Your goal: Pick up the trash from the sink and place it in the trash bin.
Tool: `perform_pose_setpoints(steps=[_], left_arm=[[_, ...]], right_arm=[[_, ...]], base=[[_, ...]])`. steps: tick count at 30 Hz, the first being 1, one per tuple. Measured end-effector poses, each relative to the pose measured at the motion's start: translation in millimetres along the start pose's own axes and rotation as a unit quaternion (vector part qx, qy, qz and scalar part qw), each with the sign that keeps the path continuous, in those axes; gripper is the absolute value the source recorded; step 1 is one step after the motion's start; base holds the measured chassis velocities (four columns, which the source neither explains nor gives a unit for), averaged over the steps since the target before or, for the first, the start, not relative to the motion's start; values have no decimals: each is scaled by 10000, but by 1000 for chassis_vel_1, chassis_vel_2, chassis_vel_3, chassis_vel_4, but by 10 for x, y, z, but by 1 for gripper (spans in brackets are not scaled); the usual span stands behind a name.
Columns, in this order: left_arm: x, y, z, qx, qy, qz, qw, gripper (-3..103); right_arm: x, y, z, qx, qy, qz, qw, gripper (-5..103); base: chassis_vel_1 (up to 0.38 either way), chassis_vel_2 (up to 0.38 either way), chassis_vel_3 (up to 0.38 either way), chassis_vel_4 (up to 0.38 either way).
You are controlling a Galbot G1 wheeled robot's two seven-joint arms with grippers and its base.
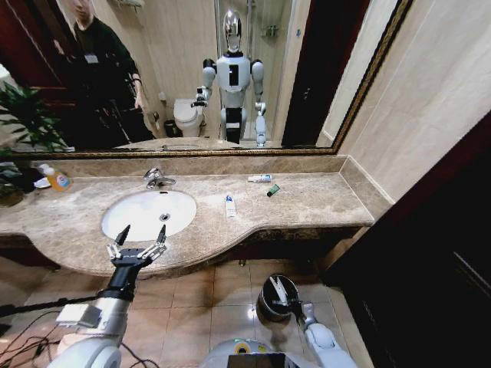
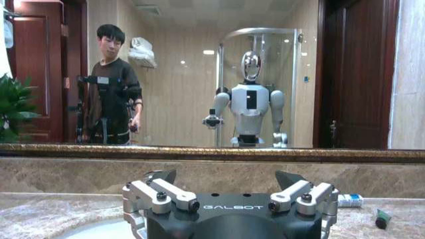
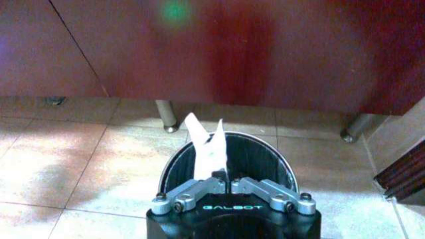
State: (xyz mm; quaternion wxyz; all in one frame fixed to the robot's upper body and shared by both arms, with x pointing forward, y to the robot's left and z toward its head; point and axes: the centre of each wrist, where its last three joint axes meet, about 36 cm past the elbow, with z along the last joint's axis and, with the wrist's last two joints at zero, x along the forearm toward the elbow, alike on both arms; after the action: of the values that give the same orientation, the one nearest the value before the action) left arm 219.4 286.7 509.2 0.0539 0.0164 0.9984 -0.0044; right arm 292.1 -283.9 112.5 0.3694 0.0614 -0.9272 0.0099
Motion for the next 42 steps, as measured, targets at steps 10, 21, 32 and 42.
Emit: perform_pose_setpoints(steps=[10,21,32,42], left_arm=[[0,0,0,0,0,0,10000,100],[0,0,0,0,0,0,10000,100],[0,0,0,0,0,0,10000,100],[0,0,0,0,0,0,10000,100]], right_arm=[[10,-81,2,-122,-44,20,9999,0],[10,-68,3,-242,-53,172,9995,27],[4,-65,-49,-208,-134,219,9995,71],[3,-47,-64,-196,-161,197,9995,99]], base=[[0,0,0,0],[0,0,0,0],[0,0,0,0],[0,0,0,0]])
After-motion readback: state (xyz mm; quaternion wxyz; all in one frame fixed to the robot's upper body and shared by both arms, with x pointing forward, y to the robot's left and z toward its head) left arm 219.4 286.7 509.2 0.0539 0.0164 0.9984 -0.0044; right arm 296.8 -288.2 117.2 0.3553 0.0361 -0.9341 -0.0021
